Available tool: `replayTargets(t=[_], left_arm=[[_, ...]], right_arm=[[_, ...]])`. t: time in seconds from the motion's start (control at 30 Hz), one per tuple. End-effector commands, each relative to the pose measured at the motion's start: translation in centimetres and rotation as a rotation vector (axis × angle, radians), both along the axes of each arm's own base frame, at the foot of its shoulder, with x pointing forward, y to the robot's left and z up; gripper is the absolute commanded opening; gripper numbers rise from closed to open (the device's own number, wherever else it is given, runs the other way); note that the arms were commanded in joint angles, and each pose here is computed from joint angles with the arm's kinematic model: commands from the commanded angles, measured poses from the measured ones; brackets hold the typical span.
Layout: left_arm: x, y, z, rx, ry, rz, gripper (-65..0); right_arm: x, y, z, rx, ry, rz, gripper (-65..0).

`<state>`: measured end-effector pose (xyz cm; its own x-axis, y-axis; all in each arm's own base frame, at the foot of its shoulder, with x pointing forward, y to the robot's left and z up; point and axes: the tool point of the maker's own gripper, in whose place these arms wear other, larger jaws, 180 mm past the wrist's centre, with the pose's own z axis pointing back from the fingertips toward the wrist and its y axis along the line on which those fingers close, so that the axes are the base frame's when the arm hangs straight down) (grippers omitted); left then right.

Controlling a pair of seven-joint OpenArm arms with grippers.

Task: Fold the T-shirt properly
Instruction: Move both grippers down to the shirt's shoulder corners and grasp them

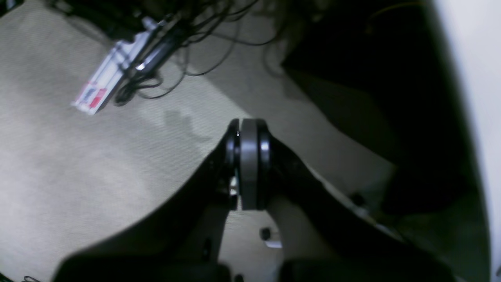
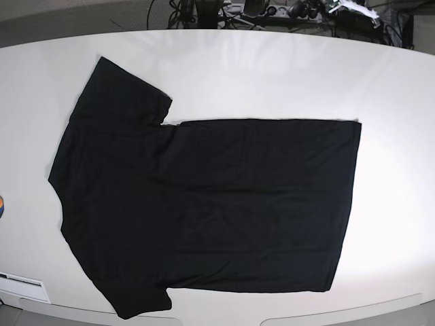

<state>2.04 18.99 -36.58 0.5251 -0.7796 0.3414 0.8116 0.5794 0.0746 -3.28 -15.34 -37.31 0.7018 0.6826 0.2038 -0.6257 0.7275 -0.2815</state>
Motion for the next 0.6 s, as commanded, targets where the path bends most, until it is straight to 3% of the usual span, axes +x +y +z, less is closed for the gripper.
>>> replayTargets(t=[0.0,0.17,0.33,0.57], left_arm=[[1.2,-0.5,1.2,-0.020,-0.046,-0.012,-65.0],[5.1,-0.6,4.1,-0.002,-0.207,-0.044,-65.0],[7.5,-0.3,5.1,0.016,-0.292,-0.060,-65.0],[11.8,-1.1,5.8,-0.052,-0.398,-0.134,-65.0]], right_arm=[[1.1,0.2,1.2,0.002,-0.050,0.000,-65.0],[4.0,0.6,3.8,0.028,-0.167,-0.050,-65.0],[6.8,0.2,4.7,-0.018,-0.291,0.001,-65.0],[12.1,3.4,4.8,0.120,-0.395,0.122,-65.0]])
